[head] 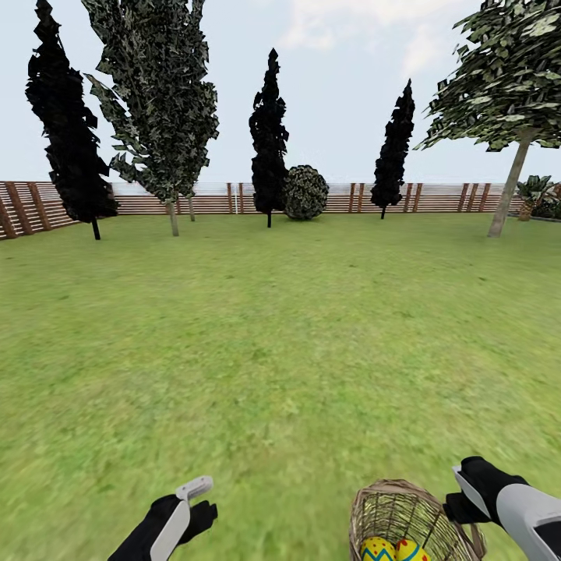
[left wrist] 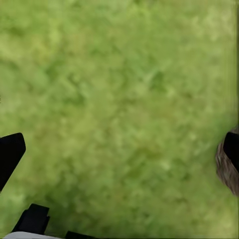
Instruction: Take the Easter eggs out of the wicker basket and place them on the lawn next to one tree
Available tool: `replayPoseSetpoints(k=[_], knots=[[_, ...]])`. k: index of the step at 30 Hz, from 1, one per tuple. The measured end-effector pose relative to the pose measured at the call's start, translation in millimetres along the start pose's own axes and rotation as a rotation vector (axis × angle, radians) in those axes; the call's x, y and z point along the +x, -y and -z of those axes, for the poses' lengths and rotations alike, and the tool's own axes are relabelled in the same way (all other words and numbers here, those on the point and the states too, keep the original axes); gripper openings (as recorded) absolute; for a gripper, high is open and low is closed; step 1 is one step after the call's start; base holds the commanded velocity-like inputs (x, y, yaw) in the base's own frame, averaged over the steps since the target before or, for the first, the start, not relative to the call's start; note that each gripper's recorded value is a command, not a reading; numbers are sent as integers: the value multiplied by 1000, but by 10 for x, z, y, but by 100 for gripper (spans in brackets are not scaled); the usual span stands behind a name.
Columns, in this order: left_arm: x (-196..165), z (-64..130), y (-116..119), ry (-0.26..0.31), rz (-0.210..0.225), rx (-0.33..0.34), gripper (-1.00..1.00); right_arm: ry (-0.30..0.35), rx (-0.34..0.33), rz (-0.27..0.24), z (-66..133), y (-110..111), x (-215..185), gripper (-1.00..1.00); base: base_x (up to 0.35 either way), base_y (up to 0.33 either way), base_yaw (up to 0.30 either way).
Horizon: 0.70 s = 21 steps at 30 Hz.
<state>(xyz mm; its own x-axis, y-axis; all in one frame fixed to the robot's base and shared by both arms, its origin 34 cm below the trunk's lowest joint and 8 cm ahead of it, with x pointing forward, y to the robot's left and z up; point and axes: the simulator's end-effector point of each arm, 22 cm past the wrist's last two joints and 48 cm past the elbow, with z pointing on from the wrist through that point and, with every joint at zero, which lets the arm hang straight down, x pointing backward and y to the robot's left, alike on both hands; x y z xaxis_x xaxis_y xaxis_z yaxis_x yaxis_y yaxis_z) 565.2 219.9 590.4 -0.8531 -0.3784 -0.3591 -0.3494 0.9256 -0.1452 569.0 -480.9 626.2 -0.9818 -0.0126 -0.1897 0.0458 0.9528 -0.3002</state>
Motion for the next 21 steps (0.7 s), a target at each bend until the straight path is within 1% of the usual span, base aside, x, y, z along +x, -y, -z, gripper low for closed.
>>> replayPoseSetpoints(k=[3,21], knots=[[-23,0,-1,11,3,0,100,0,-1,0,1,-6,-2,100,0,0,0],[118,-283,-53,4,10,4,100,-2,-1,1,-288,-107,79,100,0,0,0]])
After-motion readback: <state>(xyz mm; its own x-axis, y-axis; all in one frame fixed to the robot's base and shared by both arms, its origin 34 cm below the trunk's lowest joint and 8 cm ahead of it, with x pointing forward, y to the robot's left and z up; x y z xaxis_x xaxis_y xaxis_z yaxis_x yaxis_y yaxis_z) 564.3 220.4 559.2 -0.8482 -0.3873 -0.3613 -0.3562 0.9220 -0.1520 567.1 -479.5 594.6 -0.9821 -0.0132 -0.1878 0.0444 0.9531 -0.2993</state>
